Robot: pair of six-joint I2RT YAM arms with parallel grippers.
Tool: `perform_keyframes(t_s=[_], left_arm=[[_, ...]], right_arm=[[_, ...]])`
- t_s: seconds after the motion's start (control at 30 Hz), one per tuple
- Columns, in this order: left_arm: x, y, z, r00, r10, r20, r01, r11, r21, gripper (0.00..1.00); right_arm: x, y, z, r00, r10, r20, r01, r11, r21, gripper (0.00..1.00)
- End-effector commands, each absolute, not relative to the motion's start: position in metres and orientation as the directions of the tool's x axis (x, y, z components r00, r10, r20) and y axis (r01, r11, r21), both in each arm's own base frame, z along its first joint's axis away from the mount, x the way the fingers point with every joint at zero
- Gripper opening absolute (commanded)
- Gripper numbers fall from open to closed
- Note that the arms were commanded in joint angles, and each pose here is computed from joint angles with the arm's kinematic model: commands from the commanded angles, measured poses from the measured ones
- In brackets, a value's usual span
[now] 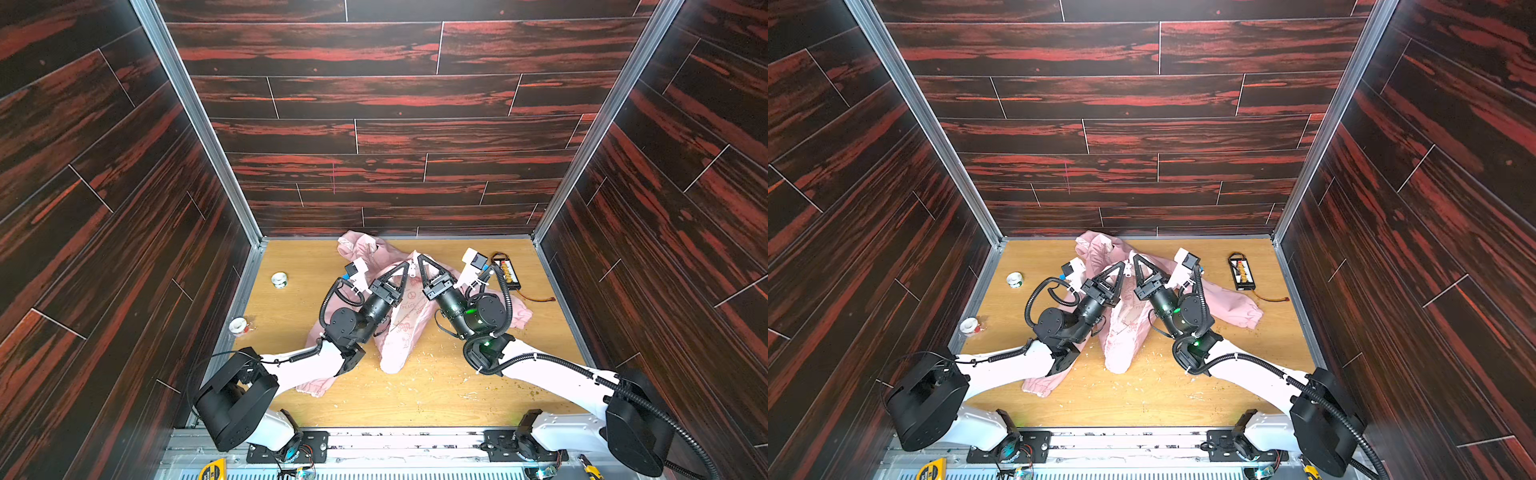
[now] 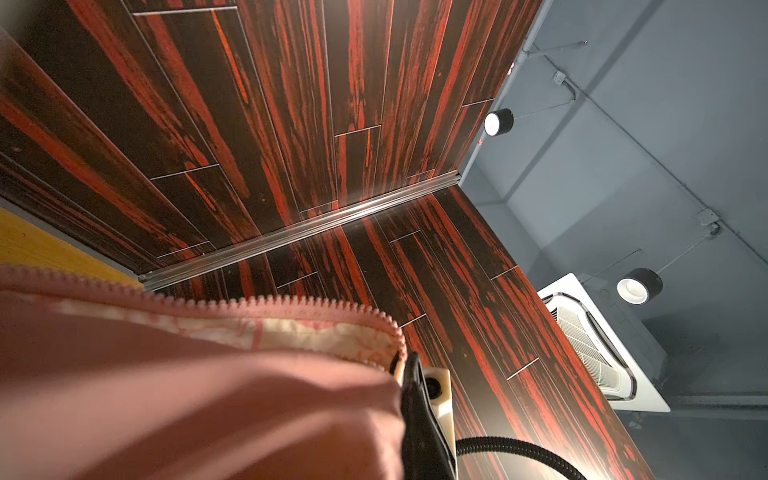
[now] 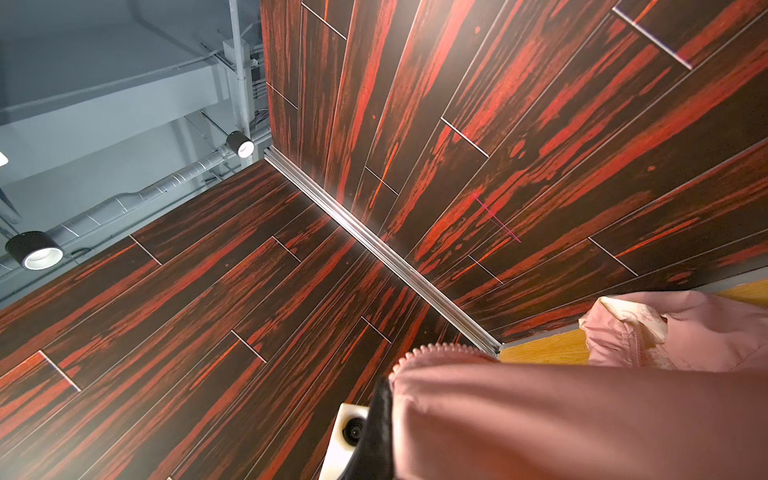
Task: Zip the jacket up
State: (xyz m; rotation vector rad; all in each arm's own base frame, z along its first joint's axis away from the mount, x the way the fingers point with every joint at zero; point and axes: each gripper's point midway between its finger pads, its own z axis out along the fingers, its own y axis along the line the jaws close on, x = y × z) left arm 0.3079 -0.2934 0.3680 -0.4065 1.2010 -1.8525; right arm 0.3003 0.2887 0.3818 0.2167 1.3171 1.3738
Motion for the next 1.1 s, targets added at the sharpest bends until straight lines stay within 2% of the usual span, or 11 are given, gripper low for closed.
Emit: perform_keyframes(t_s=[0.0, 0.4, 0.6, 0.8, 1.07], left_arm=[[0.295, -0.286, 0.408, -0.569, -0.807, -0.157, 0.558, -0.239, -0.795, 0.0], [0.298, -0.289, 0.406, -0.57, -0.806, -0.158, 0.555, -0.237, -0.798, 0.0], [0.297, -0.29, 0.41, -0.575, -0.802, -0.16, 0.56, -0.244, -0.792, 0.0], [0.296, -0.293, 0.423, -0.588, -0.791, -0.168, 0.578, -0.266, -0.771, 0.0], [0.298, -0.301, 0.45, -0.608, -0.771, -0.19, 0.615, -0.306, -0.727, 0.0]], right_arm=[[0.291, 0.287, 0.399, -0.319, 0.798, -0.511, -0.606, 0.244, 0.757, 0.0], [0.285, 0.287, 0.399, -0.334, 0.792, -0.511, -0.617, 0.227, 0.754, 0.0], [0.283, 0.277, 0.404, -0.297, 0.802, -0.517, -0.619, 0.251, 0.744, 0.0], [0.278, 0.263, 0.424, -0.233, 0.815, -0.531, -0.65, 0.276, 0.708, 0.0], [0.276, 0.251, 0.456, -0.186, 0.817, -0.546, -0.758, 0.235, 0.609, 0.0]])
